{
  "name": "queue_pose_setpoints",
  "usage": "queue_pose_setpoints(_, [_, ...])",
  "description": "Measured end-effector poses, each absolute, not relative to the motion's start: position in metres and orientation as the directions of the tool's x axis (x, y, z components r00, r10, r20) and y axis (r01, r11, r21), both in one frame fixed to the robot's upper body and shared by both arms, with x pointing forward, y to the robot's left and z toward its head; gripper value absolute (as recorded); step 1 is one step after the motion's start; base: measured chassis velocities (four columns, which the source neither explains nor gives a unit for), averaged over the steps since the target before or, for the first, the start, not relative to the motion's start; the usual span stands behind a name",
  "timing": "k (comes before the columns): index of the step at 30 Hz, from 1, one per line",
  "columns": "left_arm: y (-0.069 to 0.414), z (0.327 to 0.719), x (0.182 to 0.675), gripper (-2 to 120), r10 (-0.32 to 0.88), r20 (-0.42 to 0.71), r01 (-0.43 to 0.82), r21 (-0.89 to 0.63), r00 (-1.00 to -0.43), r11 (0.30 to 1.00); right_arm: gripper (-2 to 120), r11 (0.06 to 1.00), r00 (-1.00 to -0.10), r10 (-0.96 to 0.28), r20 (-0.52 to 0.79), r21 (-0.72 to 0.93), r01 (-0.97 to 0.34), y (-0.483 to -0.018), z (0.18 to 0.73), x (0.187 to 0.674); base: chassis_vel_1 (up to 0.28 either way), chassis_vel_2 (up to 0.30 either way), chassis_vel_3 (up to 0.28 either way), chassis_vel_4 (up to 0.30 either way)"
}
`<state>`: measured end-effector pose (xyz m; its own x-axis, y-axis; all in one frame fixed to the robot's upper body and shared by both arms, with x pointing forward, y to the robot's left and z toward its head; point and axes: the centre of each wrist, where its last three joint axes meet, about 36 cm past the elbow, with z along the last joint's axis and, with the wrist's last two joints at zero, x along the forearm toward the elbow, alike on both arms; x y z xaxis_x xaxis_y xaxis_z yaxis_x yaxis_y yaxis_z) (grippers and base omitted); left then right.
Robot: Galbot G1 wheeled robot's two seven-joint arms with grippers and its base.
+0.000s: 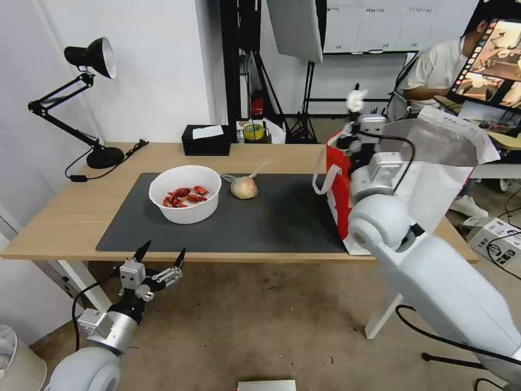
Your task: Pick up the trash from the table and place it into the takeout bag.
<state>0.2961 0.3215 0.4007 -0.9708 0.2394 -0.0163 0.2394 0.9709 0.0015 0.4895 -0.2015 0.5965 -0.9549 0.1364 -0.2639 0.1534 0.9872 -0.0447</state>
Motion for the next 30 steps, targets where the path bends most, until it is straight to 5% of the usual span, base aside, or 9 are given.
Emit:
queue_pose_setpoints(8, [0.3208,0.4011,0.2969,100,0.243,-0.018,0.243,0.003,-0.970,0.970,2,0.979,-0.961,0.194,-0.196,-0.029,0.203,-0.2086,0.6040,0.4895,0.000,0.000,0.000,0.000])
queue_pose_setpoints(30, [0.3195,0.4009,0.2990,100,0.253,-0.019,0.253,0.004,-0.967,0.968,84,0.980,-0.971,0.184,-0.156,-0.043,0.192,-0.2116,0.5951,0.4830,0.000,0.000,0.000,0.000])
